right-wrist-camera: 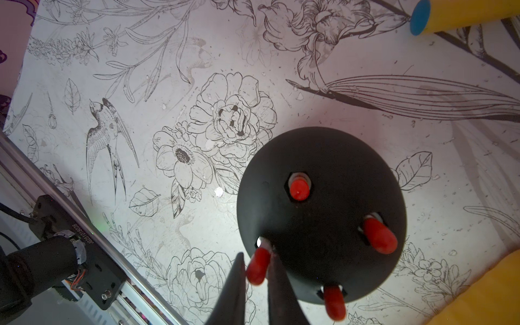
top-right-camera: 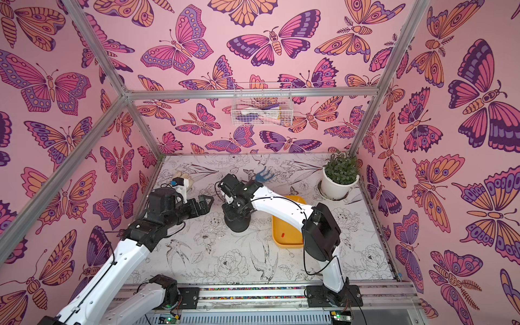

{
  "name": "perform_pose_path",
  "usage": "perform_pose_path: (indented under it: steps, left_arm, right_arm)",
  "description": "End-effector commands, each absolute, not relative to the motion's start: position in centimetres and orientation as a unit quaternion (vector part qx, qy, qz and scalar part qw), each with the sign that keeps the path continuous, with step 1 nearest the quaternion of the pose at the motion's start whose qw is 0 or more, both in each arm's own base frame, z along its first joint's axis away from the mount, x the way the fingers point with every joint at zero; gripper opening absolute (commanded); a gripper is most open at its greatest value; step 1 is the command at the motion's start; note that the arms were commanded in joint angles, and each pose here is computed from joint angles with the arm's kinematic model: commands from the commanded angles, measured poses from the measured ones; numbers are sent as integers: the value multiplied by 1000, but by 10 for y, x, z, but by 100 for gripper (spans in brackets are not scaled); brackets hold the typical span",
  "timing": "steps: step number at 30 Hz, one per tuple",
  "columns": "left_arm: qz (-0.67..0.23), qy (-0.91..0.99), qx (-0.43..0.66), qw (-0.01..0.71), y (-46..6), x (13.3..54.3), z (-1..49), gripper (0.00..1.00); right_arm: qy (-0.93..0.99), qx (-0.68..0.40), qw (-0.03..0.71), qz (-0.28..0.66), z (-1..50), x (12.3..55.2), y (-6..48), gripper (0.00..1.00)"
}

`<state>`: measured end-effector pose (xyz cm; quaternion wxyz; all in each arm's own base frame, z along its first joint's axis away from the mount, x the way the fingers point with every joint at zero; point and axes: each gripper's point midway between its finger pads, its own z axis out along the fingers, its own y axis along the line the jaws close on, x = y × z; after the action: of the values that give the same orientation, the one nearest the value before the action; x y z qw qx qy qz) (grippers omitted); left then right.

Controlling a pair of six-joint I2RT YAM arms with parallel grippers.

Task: Cover the protruding screws with screw protection sleeves
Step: Attach the screw protection sleeve to the screw.

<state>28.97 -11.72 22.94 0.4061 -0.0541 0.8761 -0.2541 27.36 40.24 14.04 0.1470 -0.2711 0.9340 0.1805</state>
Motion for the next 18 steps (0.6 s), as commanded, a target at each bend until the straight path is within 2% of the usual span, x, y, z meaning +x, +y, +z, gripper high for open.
perform_pose_path:
  steps: [1,18]
  left_arm:
    - [-247,877,-57,407,-113,288,225,100]
    - [-247,877,-57,409,-113,288,226,100]
  right_arm:
    - [935,-269,144,179,143,268,401,20]
    - [936,-267,150,175,146,270,399,22]
